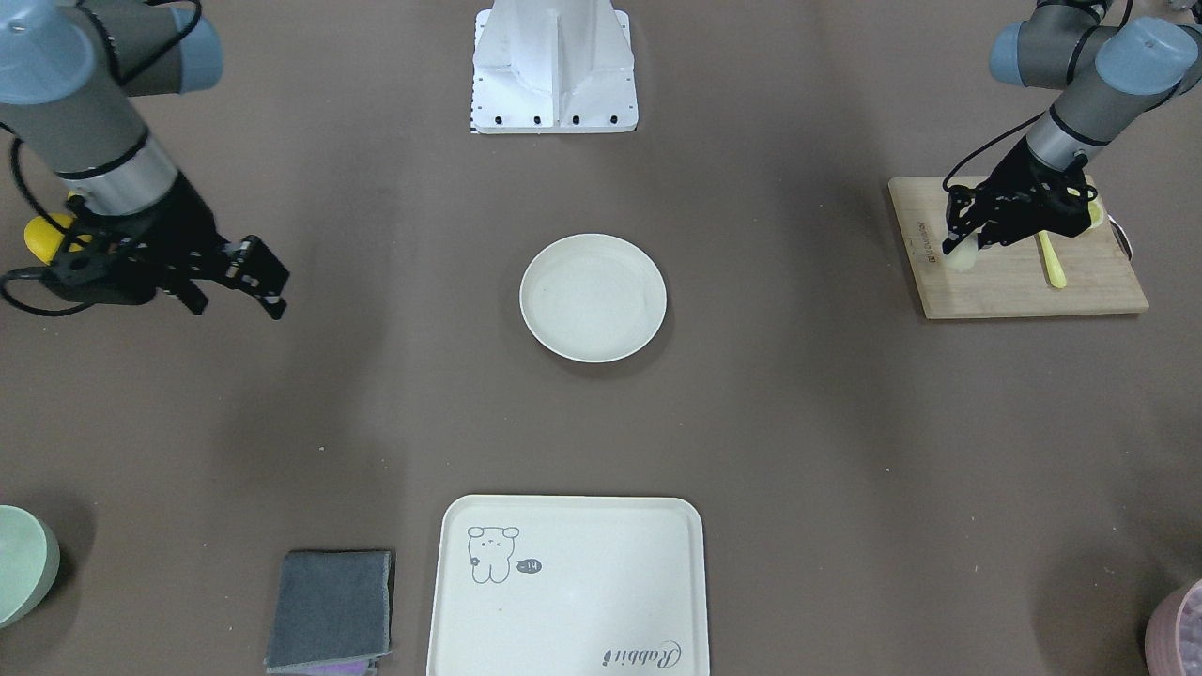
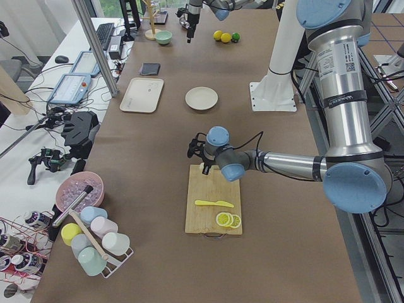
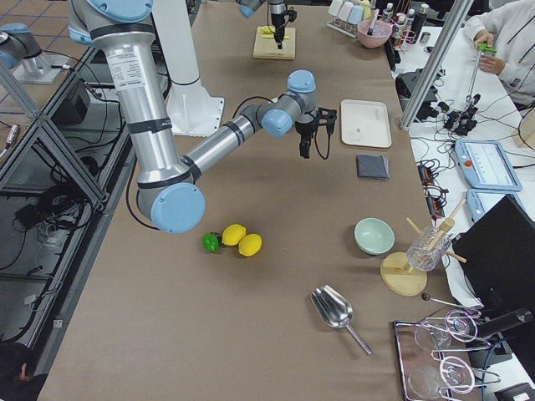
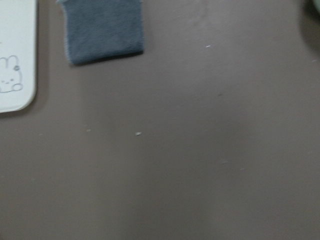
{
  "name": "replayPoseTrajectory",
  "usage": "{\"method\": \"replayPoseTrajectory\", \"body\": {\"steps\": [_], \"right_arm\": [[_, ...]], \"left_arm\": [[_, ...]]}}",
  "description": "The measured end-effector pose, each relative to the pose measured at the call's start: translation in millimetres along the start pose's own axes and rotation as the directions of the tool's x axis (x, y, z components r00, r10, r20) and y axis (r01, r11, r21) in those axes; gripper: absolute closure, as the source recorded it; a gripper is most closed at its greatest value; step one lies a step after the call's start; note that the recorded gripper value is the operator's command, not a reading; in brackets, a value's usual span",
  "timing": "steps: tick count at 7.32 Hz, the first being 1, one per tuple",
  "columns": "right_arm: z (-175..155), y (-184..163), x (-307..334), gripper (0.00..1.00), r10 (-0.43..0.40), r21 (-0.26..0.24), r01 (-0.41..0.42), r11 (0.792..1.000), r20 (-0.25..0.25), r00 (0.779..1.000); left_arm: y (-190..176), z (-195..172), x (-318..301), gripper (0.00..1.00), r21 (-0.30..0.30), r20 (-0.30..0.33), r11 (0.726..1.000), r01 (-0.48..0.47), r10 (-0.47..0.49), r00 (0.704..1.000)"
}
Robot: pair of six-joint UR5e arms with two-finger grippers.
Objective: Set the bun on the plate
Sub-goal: 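Carry the pale yellow bun with the left gripper over the white plate, then lower the bun onto the plate, open the left gripper and withdraw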
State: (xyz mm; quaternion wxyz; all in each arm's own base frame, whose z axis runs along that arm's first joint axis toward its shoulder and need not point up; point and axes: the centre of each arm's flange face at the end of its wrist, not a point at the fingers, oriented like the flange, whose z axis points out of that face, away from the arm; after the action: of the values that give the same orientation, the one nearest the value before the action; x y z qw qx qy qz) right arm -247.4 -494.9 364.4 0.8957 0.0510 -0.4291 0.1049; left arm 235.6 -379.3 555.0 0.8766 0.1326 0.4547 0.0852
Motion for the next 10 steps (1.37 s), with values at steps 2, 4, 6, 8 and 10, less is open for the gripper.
{"method": "replayPoseTrajectory", "body": {"steps": [2,4,6,8,10], "right_arm": [[-38.5,-13.8,133.5,0.0,-0.065,-0.024,0.064,0.998,-0.036,0.997],[-66.6,1.4,250.0,0.0,-0.113,-0.04,0.11,0.993,-0.071,0.991],[-82.8,25.9,323.1,0.0,-0.126,-0.049,0.121,0.991,-0.099,0.987],[-86.5,40.7,352.2,0.0,-0.108,-0.056,0.102,0.993,-0.114,0.988],[-88.3,46.6,363.2,0.0,-0.1,-0.056,0.094,0.994,-0.119,0.988]], "left_arm": [[-55.4,-2.5,57.9,0.65,0.013,-0.017,1.0,-0.003,0.003,1.0],[-121.0,-4.5,138.3,0.65,0.02,-0.032,0.999,0.048,-0.048,0.998],[-157.8,9.2,258.7,0.64,0.009,-0.02,0.996,0.086,-0.086,0.996],[-152.9,31.6,377.6,0.61,-0.005,0.043,0.994,0.105,-0.105,0.994],[-141.0,59.5,436.1,0.54,-0.006,0.071,0.992,0.128,-0.127,0.989]]}}
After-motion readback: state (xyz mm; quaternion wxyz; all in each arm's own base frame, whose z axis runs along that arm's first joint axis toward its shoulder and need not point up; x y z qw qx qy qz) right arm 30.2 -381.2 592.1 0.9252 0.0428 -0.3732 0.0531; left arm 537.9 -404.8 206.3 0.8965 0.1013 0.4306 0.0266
